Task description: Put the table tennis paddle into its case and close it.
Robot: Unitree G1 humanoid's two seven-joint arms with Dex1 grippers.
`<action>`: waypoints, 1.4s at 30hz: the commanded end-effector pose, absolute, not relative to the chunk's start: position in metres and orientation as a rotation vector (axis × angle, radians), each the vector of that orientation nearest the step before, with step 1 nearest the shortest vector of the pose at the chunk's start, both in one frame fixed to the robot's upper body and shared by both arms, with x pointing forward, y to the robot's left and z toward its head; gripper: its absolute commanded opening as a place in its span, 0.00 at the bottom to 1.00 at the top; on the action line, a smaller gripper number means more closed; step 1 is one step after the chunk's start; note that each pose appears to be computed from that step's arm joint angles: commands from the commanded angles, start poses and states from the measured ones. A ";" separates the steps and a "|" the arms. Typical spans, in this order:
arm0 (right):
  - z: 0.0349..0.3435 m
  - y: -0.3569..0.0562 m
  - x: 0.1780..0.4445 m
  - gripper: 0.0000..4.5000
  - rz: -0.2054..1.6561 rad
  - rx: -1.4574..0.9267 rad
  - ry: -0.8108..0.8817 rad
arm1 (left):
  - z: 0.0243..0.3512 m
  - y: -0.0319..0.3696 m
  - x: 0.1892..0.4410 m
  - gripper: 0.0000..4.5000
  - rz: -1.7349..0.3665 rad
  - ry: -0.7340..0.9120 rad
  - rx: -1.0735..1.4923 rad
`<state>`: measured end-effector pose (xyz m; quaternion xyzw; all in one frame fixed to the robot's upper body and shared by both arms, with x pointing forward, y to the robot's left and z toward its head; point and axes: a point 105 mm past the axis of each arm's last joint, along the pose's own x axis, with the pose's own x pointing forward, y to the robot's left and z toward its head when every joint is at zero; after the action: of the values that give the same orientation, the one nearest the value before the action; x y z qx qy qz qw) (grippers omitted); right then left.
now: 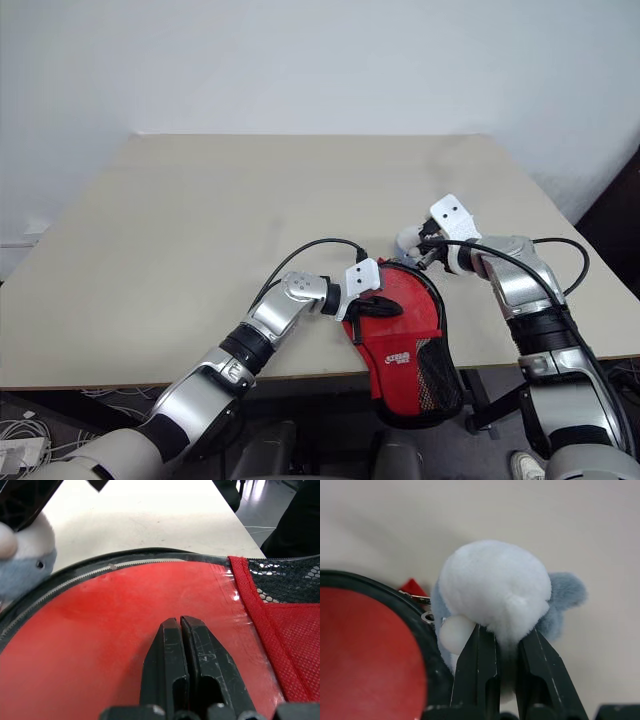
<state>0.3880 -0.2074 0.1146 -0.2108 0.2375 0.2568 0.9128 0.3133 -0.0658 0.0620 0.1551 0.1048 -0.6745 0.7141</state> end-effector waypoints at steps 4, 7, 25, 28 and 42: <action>0.135 -0.241 0.385 0.00 0.441 -0.514 0.461 | 0.043 -0.060 0.310 0.00 -1.496 0.312 0.379; 0.133 -0.255 0.375 0.00 0.435 -0.535 0.487 | 0.043 -0.060 0.309 0.00 -1.500 0.316 0.381; 0.129 -0.280 0.292 0.00 0.534 -0.608 0.589 | 0.046 -0.057 0.312 0.00 -1.517 0.315 0.396; 0.128 -0.275 0.275 0.00 0.601 -0.614 0.611 | 0.046 -0.057 0.313 0.00 -1.521 0.313 0.399; 0.120 -0.260 0.212 0.00 0.887 -0.690 0.723 | 0.047 -0.051 0.317 0.00 -1.525 0.318 0.414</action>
<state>0.2123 -0.2627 0.1062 -0.2986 0.3494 0.3993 0.7933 0.3145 -0.0629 0.0624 0.1714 0.1072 -0.6931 0.6919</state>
